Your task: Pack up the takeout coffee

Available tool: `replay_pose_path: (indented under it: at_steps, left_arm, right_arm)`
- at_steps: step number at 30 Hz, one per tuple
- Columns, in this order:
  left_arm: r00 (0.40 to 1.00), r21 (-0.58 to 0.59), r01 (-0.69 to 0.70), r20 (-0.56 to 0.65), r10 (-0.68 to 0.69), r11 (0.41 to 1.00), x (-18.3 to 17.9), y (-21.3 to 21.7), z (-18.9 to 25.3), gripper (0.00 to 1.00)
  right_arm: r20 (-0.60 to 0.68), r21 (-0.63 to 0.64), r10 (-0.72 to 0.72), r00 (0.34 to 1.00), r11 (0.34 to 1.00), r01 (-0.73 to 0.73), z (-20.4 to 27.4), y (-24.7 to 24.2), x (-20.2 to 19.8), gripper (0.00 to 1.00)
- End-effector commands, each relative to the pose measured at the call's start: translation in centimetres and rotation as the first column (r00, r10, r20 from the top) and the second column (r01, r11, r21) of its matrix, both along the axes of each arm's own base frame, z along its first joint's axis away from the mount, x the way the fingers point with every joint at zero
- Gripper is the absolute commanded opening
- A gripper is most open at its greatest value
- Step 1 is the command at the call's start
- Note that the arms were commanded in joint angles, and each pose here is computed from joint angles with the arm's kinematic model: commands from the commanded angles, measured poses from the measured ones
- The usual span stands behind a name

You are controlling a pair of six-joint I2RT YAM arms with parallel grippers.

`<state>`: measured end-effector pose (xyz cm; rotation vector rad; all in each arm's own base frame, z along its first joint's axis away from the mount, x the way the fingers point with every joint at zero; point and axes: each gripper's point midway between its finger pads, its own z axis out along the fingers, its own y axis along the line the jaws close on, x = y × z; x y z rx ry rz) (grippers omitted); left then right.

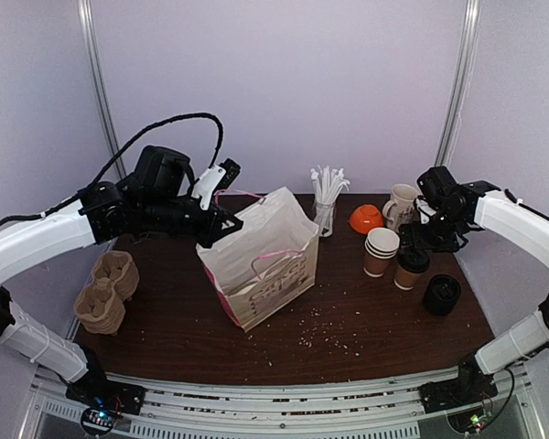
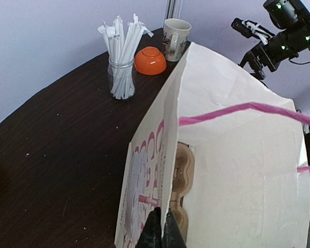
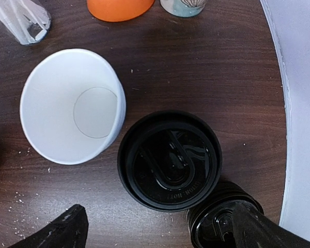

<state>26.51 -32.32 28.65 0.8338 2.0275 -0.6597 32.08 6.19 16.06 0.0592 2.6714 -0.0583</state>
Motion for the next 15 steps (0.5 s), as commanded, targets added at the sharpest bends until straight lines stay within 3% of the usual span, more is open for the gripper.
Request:
replay_pose_path:
  at_steps: [1,15]
  left_arm:
    - [0.999,-0.029,0.014,0.031,-0.014,0.999,0.3,-0.6,0.3,0.00]
    - [0.999,-0.007,0.020,0.031,-0.019,1.000,0.3,-0.5,-0.5,0.00]
  right_arm:
    - [-0.022,0.011,-0.014,1.000,1.000,0.014,-1.1,-0.7,0.3,1.00]
    - [-0.093,0.013,-0.026,0.995,1.000,0.027,-4.3,-1.1,1.3,1.00]
